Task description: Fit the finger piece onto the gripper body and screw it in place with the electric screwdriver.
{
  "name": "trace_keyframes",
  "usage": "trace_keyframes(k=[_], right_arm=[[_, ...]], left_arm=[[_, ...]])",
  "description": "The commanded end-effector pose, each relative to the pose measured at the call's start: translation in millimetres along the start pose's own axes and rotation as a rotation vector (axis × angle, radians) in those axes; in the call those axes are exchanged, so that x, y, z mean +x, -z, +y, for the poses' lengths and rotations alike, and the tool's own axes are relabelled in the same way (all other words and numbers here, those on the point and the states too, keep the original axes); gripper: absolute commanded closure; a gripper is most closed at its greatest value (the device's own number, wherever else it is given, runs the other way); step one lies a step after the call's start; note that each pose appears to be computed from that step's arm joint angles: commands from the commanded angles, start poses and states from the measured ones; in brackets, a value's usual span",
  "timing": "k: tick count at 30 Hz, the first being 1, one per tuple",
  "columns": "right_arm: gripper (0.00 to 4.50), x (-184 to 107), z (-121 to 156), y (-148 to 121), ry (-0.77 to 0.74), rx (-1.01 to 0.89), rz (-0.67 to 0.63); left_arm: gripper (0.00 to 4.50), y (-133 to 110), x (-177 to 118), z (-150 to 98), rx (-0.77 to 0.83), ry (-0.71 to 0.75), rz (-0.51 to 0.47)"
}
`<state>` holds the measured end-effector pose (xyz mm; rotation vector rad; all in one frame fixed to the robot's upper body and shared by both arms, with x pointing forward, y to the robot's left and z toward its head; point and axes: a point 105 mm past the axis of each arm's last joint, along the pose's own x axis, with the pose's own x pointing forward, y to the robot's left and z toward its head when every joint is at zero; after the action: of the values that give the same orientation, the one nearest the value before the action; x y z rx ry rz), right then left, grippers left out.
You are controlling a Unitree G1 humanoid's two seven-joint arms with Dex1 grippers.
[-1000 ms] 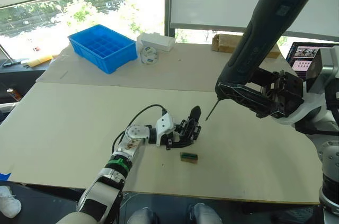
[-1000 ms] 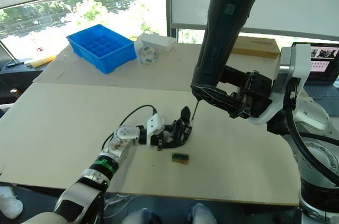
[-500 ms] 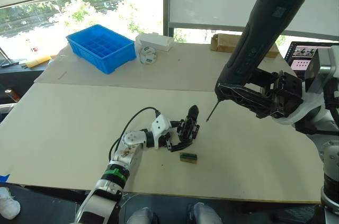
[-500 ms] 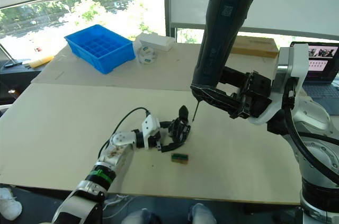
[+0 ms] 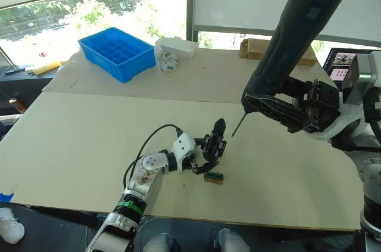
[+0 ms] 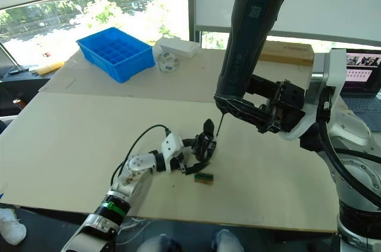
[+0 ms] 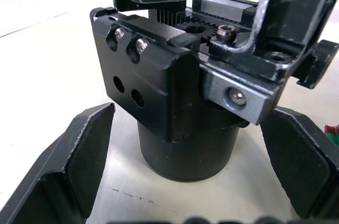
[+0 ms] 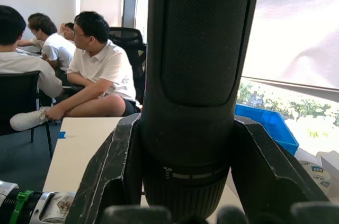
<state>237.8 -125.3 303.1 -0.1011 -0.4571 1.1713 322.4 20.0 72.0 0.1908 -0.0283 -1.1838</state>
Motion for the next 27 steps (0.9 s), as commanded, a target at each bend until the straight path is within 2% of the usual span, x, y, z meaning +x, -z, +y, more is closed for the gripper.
trace_keyframes(k=[1, 2, 5, 8, 21, 27], right_arm=[[2.59, 4.0, 5.0, -19.2, -0.025, -0.055, -0.052], [2.59, 4.7, 4.8, -19.9, -0.026, -0.056, -0.052], [2.59, 6.7, 5.1, -22.0, -0.036, -0.051, -0.055], [2.59, 9.6, 5.7, -24.7, -0.050, -0.045, -0.065], [2.59, 33.9, 11.9, -25.6, -0.137, 0.015, -0.132], [2.59, 42.2, 9.3, -10.4, -0.149, 0.027, -0.116]], left_arm=[[0.03, 6.7, 3.2, -3.0, -0.002, 0.014, 0.036], [0.03, 8.2, 2.6, -3.0, -0.005, 0.019, 0.044], [0.81, 12.9, 0.5, -4.8, -0.009, 0.039, 0.063], [2.17, 17.3, -0.8, -4.9, -0.016, 0.039, 0.076], [2.22, 17.1, 1.5, -5.7, -0.009, 0.054, 0.078], [2.22, 17.1, 2.7, -7.3, -0.015, 0.059, 0.079]])
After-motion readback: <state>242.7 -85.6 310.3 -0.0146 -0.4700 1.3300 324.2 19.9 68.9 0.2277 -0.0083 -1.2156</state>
